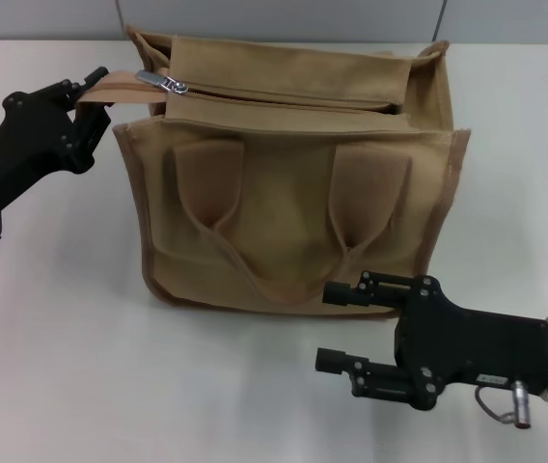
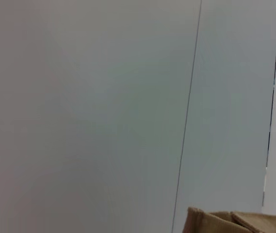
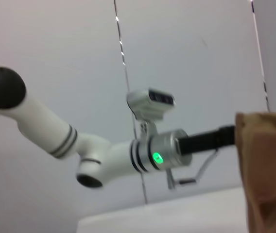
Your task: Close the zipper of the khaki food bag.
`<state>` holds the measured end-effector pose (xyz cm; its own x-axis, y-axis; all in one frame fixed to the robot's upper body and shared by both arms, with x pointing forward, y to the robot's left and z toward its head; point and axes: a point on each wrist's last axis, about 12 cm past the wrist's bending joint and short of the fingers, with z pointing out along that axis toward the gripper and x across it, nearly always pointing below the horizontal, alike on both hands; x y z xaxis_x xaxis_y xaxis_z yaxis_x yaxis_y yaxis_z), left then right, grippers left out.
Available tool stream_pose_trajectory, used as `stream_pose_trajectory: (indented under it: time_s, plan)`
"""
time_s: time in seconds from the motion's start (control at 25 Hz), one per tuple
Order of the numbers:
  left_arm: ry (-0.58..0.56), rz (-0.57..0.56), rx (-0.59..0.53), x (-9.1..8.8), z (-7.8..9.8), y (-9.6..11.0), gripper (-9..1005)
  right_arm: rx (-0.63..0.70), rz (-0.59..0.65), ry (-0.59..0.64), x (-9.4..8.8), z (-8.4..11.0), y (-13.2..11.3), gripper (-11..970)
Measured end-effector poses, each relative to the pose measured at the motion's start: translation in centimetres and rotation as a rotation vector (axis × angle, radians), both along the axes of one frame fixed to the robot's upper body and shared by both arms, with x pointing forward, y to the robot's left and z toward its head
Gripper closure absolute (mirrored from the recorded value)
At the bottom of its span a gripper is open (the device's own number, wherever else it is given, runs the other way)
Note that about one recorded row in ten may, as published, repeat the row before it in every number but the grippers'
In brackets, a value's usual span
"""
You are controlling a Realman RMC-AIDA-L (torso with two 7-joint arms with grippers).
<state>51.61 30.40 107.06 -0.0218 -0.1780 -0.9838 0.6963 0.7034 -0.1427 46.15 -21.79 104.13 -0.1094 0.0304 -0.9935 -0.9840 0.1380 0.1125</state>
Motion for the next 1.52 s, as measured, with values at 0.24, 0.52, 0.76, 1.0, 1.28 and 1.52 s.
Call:
stream_pose_trajectory:
  time_s: [0.24,0.52,0.76,1.0,1.28,1.52]
  plan:
    - [0.041,-0.022,-0.046,0.3,0.1,-0.3,981,0.118,-0.053,-0.038,0.4,1.4,-0.4,320]
    - [0.077,-0.043,-0.102,0.2,0.2,-0.5,981,0.178,-0.119,-0.05,3.0,3.0,0.1,320]
    - [0.066,-0.068,-0.119,0.2,0.5,-0.9,981,0.151,-0.15,-0.186,6.5,5.1,1.4,321]
    - [0.074,-0.083,-0.125,0.2,0.4,-1.4,981,0.085,-0.228,-0.457,9.5,6.7,3.1,321]
    - [0.076,-0.101,-0.138,0.2,0.4,-1.7,981,-0.043,-0.289,-0.821,10.3,6.2,4.4,321]
    - [0.076,-0.115,-0.148,0.3,0.6,-1.9,981,-0.134,-0.297,-1.021,10.1,5.2,5.5,321]
